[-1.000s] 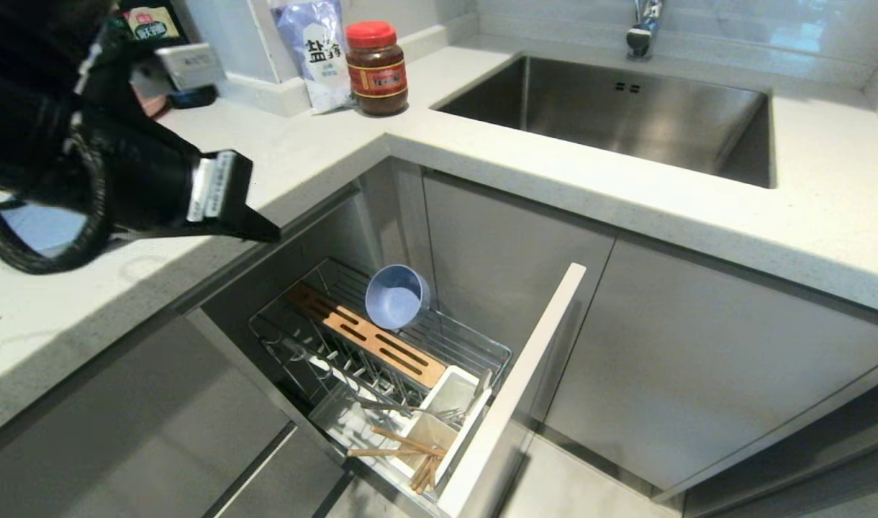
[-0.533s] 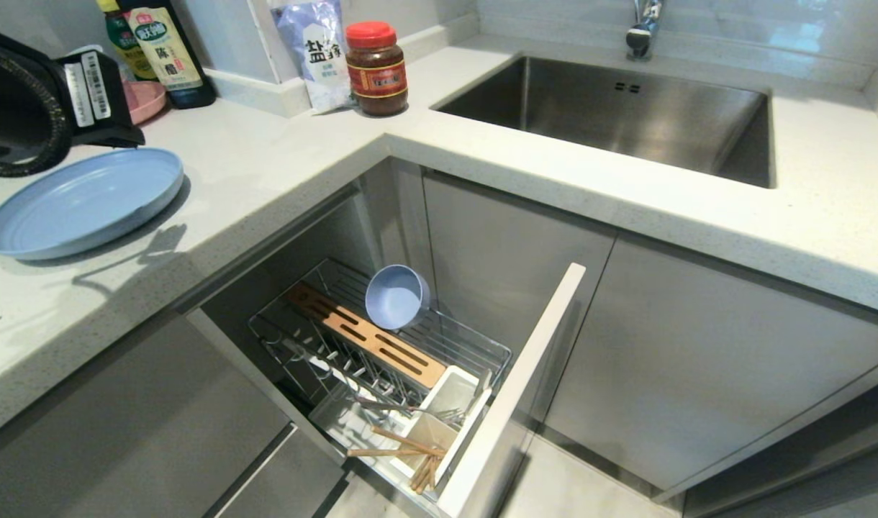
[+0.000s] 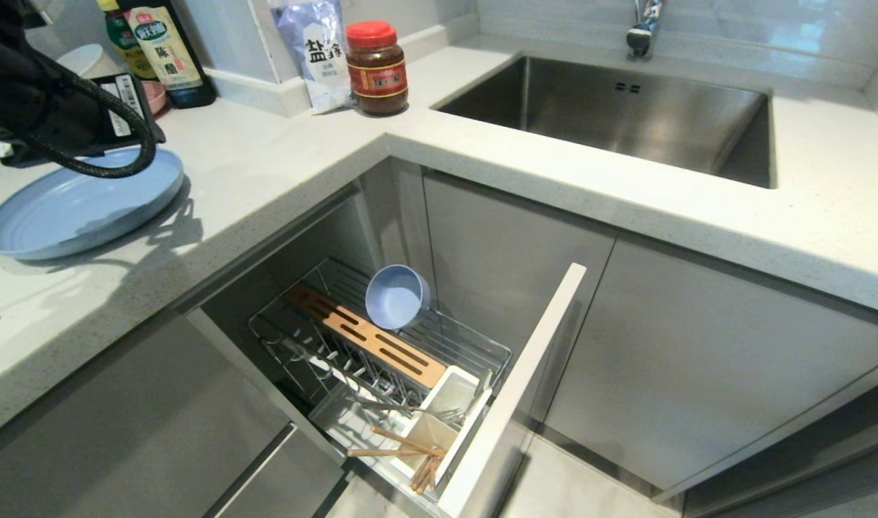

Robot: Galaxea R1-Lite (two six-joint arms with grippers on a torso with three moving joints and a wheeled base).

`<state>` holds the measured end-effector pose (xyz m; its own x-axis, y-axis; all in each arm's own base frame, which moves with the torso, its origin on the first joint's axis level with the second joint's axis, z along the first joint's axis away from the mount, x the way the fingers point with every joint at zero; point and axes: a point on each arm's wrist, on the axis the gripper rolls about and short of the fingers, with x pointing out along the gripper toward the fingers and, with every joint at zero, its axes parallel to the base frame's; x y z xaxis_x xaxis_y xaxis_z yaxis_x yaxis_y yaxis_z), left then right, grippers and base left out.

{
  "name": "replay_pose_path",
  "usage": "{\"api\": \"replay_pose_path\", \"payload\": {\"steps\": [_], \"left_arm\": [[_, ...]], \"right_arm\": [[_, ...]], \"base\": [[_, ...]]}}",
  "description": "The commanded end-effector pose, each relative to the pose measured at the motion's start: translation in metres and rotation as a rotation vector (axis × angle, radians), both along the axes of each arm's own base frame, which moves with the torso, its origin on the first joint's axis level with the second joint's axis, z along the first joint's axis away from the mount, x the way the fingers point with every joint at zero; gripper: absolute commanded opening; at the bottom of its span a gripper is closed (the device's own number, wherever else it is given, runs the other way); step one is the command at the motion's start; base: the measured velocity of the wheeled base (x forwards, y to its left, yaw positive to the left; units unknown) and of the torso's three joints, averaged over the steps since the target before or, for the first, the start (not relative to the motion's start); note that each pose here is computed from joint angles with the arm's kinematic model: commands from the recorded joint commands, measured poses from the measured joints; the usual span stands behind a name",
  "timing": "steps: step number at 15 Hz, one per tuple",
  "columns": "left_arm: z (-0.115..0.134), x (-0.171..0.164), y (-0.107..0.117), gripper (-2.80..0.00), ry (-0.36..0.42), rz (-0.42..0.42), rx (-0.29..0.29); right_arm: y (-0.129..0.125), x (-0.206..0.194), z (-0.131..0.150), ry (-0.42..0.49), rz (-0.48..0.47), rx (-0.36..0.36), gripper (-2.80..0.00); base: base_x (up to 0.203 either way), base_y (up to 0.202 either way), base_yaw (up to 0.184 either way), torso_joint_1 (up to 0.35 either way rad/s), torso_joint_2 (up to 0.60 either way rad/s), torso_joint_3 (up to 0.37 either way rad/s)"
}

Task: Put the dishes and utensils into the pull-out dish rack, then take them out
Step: Pick up the plate and place it in the cupboard

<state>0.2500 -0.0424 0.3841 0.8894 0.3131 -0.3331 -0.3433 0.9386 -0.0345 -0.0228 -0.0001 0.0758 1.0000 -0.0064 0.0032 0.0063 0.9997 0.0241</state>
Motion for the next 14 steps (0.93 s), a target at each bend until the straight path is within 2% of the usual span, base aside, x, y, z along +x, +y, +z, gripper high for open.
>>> {"api": "replay_pose_path", "payload": {"steps": [1, 9, 14], "left_arm": [[-0.015, 0.025, -0.005, 0.0, 0.042, 0.005, 0.01], [-0.035, 0.054, -0.01, 0.0, 0.085, 0.036, 0.039], [-0.044, 0.069, -0.012, 0.0, 0.083, 0.056, 0.05]], "right_arm": [[0.0, 0.0, 0.0, -0.003, 0.0, 0.0, -2.8], [0.0, 0.0, 0.0, -0.003, 0.0, 0.0, -2.8], [0.0, 0.0, 0.0, -0.003, 0.0, 0.0, -2.8]], "base": [[0.0, 0.0, 0.0, 0.0, 0.0, 0.0], [0.0, 0.0, 0.0, 0.0, 0.0, 0.0], [0.0, 0.0, 0.0, 0.0, 0.0, 0.0]]}}
